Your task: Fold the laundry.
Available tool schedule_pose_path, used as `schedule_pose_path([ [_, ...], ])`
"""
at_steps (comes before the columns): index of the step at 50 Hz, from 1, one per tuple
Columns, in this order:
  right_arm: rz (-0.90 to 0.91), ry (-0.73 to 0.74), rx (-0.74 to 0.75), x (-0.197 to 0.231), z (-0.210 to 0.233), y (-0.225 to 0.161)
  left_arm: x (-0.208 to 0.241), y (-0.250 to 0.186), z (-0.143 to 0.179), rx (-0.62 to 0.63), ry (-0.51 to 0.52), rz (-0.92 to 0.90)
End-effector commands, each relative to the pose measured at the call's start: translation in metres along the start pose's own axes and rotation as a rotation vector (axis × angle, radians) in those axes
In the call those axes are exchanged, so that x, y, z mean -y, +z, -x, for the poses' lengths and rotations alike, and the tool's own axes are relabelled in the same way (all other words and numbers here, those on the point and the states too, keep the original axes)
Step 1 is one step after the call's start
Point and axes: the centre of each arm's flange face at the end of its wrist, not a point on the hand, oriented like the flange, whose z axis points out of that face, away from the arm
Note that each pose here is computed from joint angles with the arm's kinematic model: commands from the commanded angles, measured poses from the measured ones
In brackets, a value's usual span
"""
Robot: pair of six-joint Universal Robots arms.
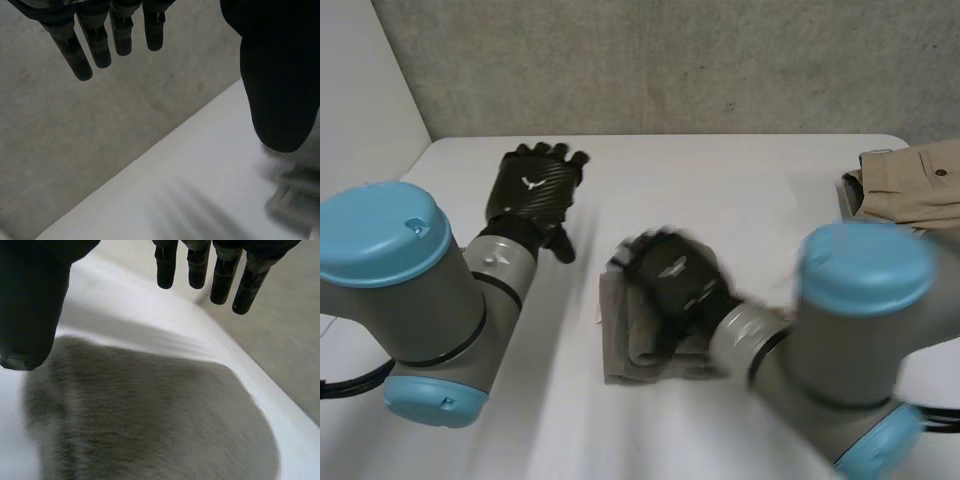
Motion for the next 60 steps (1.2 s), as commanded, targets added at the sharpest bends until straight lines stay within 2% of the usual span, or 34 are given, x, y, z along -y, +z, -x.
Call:
schedule_pose_path([
  [1, -0.028, 0.461, -0.291, -0.009, -0.104, -0.023, 0.02, -0.006, -0.034, -0.137, -0.134, -0.072],
  [6, 0.007, 0.479, -0.308, -0.016, -0.107, -0.024, 0.005, -0.007, -0.07, -0.251, -0.15, -0.029],
  [13, 0.131, 0.469, -0.3, -0.041, -0.105, -0.012, -0.031, -0.009, -0.096, -0.313, -0.113, 0.123],
  [20, 0.156, 0.457, -0.273, -0.046, -0.095, -0.002, -0.049, -0.012, -0.091, -0.28, -0.043, 0.241],
  [29, 0.165, 0.387, -0.162, -0.042, -0.057, 0.012, -0.071, -0.004, -0.063, -0.17, 0.216, 0.328],
  [36, 0.235, 0.303, -0.136, -0.061, -0.045, 0.023, -0.076, -0.008, -0.063, -0.177, 0.263, 0.342],
  [44, 0.294, 0.205, -0.215, -0.067, -0.055, 0.021, -0.069, -0.007, -0.062, -0.19, 0.244, 0.318],
  [47, 0.278, 0.173, -0.227, -0.059, -0.057, 0.017, -0.051, -0.006, -0.058, -0.197, 0.221, 0.266],
  [51, 0.214, 0.144, -0.24, -0.038, -0.056, 0.007, -0.018, -0.01, -0.056, -0.232, 0.155, 0.169],
  [55, 0.095, 0.111, -0.253, -0.01, -0.049, -0.009, 0.02, -0.012, -0.05, -0.268, 0.045, 0.059],
  [60, 0.026, 0.083, -0.229, -0.008, -0.024, -0.021, 0.061, -0.014, -0.034, -0.347, -0.048, -0.039],
])
